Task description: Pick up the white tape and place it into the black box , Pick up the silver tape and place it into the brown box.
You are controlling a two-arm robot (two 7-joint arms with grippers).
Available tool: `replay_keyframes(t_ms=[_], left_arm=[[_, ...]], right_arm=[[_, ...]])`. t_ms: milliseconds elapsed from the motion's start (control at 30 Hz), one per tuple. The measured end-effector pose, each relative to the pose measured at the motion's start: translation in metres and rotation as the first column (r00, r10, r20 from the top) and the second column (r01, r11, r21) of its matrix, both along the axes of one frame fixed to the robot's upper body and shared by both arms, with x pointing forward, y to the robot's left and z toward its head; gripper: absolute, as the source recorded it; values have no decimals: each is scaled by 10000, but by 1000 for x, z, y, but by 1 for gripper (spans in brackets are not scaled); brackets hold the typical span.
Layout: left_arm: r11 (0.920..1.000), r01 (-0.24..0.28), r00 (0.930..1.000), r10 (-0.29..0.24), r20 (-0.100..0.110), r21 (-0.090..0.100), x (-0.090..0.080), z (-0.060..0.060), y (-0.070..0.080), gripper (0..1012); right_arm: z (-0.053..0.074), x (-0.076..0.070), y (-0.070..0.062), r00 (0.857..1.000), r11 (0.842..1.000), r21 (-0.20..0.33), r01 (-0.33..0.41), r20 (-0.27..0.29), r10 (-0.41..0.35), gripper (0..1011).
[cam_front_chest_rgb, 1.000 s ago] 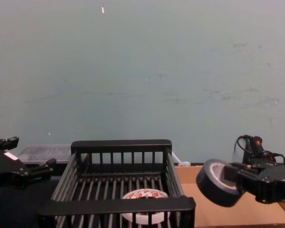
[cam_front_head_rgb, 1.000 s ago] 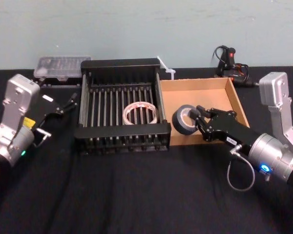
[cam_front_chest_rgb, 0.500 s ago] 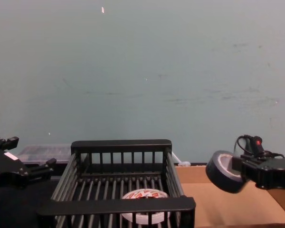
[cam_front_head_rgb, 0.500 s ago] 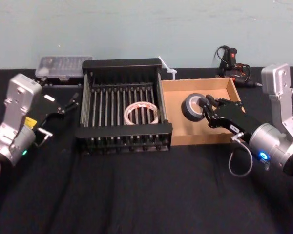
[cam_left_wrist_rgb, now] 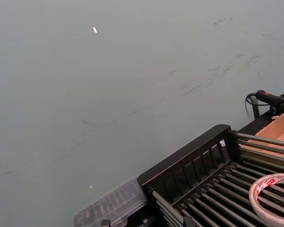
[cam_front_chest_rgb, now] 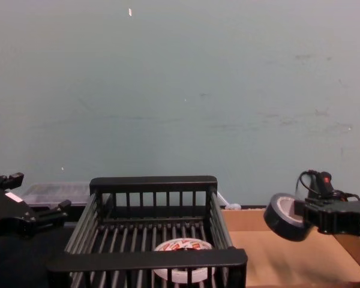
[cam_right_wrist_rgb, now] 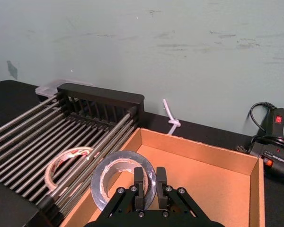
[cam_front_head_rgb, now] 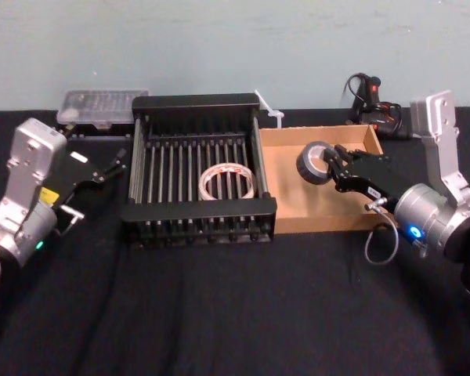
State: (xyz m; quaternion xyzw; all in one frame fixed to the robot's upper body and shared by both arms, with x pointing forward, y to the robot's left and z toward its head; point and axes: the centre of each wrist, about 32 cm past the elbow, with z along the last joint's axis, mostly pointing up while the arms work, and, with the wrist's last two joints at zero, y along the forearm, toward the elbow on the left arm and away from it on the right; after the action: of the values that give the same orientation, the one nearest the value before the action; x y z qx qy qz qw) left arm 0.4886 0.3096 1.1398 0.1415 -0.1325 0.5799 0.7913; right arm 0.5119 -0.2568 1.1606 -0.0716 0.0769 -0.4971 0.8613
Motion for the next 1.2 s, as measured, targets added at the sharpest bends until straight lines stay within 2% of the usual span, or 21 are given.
replay_keyframes(t_ms=[633, 1200], left_arm=[[10000, 0, 10000, 0, 1, 0, 0, 0, 0, 1001], [10000, -1, 10000, 1, 0, 0, 0, 0, 0, 1001]], right_arm=[[-7, 27, -2, 9975, 9968, -709, 374, -574, -415, 162], [-15, 34, -6, 9944, 9934, -1020, 520, -864, -609, 162]])
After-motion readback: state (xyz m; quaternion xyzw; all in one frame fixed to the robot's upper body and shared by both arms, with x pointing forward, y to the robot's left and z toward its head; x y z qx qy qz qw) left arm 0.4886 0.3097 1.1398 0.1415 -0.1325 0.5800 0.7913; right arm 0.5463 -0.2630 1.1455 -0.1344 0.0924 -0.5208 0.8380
